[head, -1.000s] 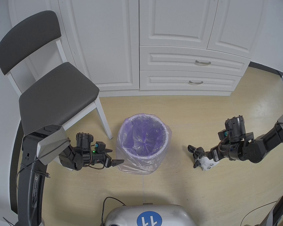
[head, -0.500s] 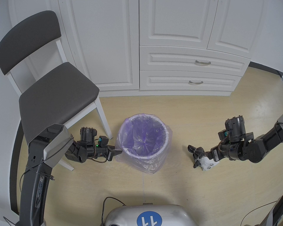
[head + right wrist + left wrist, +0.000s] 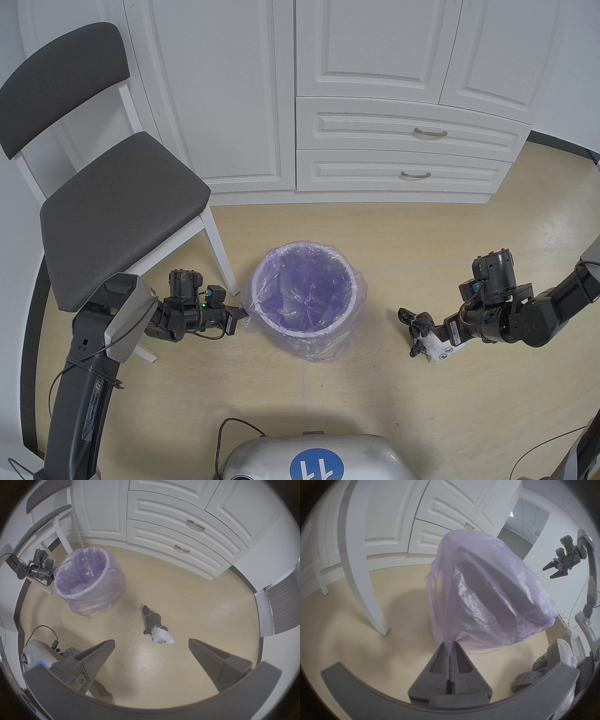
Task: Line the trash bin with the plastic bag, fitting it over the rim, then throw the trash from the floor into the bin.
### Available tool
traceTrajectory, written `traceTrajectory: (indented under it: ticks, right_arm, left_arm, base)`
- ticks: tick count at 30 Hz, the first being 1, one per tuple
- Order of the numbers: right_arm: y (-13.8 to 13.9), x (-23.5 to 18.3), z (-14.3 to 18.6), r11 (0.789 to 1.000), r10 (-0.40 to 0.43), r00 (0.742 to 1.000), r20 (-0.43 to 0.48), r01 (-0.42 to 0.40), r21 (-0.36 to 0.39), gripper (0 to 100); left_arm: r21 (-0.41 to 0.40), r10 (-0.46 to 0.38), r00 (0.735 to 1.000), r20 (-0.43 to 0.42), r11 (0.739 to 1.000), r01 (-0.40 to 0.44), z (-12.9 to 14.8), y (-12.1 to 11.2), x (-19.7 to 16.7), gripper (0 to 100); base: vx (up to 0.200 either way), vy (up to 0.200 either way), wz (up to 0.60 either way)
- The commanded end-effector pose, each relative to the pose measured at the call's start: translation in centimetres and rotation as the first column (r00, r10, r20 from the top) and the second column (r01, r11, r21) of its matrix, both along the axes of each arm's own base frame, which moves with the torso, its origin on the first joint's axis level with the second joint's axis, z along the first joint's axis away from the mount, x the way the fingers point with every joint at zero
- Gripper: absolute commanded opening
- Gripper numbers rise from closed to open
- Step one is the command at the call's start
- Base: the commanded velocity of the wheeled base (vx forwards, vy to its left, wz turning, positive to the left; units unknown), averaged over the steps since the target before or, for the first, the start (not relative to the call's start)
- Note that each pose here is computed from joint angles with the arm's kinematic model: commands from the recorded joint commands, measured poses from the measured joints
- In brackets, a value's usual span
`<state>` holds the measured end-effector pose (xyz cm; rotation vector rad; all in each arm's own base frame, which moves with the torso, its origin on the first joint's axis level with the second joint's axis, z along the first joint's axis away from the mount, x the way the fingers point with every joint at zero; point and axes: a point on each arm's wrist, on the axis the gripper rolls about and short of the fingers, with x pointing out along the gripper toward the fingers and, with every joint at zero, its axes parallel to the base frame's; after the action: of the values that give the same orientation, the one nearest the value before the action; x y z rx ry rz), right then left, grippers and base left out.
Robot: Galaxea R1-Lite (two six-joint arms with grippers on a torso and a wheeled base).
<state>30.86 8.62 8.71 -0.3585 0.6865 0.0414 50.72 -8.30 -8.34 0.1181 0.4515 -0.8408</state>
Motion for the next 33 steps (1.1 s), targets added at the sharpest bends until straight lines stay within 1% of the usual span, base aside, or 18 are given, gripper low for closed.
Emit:
traceTrajectory:
  ticks: [1,3,4,5,6,14,15,19,22,24,25,27,29,30,31,33]
  right_arm:
    - [0.2,0.4,-1.0,1.0,0.002,1.0,-0.026,-0.002,-0.009,100]
    - [0.1,0.4,-1.1,1.0,0.0,1.0,-0.029,-0.001,-0.01,100]
    - [0.1,0.4,-1.2,1.0,0.0,0.999,-0.032,-0.001,-0.011,100]
    - [0.1,0.5,-1.2,1.0,0.0,1.0,-0.03,-0.001,-0.011,100]
    - [0.1,0.5,-1.1,1.0,-0.001,1.0,-0.029,0.001,-0.01,100]
    - [0.1,0.7,-1.5,1.0,-0.001,0.999,-0.038,0.0,-0.015,100]
    - [0.1,0.7,-1.5,1.0,-0.001,0.999,-0.038,0.0,-0.015,100]
    - [0.1,0.6,-1.3,1.0,0.001,0.999,-0.034,-0.002,-0.016,100]
    - [0.1,0.5,-1.3,1.0,0.003,0.999,-0.038,-0.003,-0.017,100]
    - [0.1,0.3,-1.4,1.0,0.007,0.999,-0.043,-0.007,-0.02,100]
    - [0.1,0.3,-1.4,1.0,0.007,0.999,-0.044,-0.008,-0.02,100]
    - [0.1,0.2,-1.5,1.0,0.01,0.999,-0.048,-0.012,-0.026,100]
    - [0.1,0.2,-1.4,1.0,0.011,0.999,-0.048,-0.013,-0.027,100]
    - [0.1,-0.1,-1.2,0.999,0.017,0.999,-0.046,-0.018,-0.031,100]
    - [0.1,-0.2,-1.1,0.999,0.019,0.999,-0.046,-0.021,-0.032,100]
    - [0.0,-0.4,-1.1,0.999,0.02,0.999,-0.047,-0.022,-0.035,100]
  left_arm:
    - [-0.003,-0.015,0.999,-0.046,1.0,0.015,-2.6,-1.2,0.8,0]
    - [0.007,-0.022,0.997,-0.068,1.0,0.023,-3.4,-1.9,1.3,0]
    - [0.01,-0.022,0.995,-0.099,1.0,0.023,-3.8,-2.0,1.4,0]
    - [0.024,-0.016,0.988,-0.152,1.0,0.02,-4.9,-1.9,1.1,0]
    - [0.025,-0.015,0.985,-0.172,1.0,0.02,-5.1,-1.9,1.0,0]
    - [0.022,-0.016,0.987,-0.161,1.0,0.02,-5.0,-2.0,1.0,0]
    - [0.022,-0.018,0.987,-0.163,1.0,0.022,-5.0,-2.0,1.0,100]
    - [0.021,-0.015,0.99,-0.142,1.0,0.018,-4.7,-1.9,1.2,100]
    - [0.029,-0.002,0.993,-0.115,1.0,0.006,-3.9,-1.4,1.5,100]
    - [0.063,0.036,0.996,-0.087,0.998,-0.031,-2.7,-0.7,1.7,100]
    - [0.082,0.055,0.994,-0.094,0.995,-0.047,-2.5,-0.2,1.4,100]
    - [0.118,0.091,0.991,-0.1,0.99,-0.079,-0.9,0.6,0.6,100]
    - [0.128,0.1,0.989,-0.108,0.988,-0.086,-0.4,0.7,0.2,100]
    - [0.189,0.15,0.979,-0.137,0.974,-0.123,1.7,1.0,-1.8,100]
    - [0.221,0.18,0.974,-0.141,0.964,-0.146,3.0,1.1,-2.9,100]
    - [0.268,0.223,0.964,-0.142,0.947,-0.18,4.2,1.1,-4.4,100]
  base:
    - [0.0,0.0,0.0]
    - [0.0,0.0,0.0]
    - [0.0,0.0,0.0]
    - [0.0,0.0,0.0]
    - [0.0,0.0,0.0]
    - [0.0,0.0,0.0]
    - [0.0,0.0,0.0]
    - [0.0,0.0,0.0]
    - [0.0,0.0,0.0]
    - [0.0,0.0,0.0]
    - [0.0,0.0,0.0]
    - [0.0,0.0,0.0]
    - [0.0,0.0,0.0]
    - [0.0,0.0,0.0]
    - [0.0,0.0,0.0]
    - [0.0,0.0,0.0]
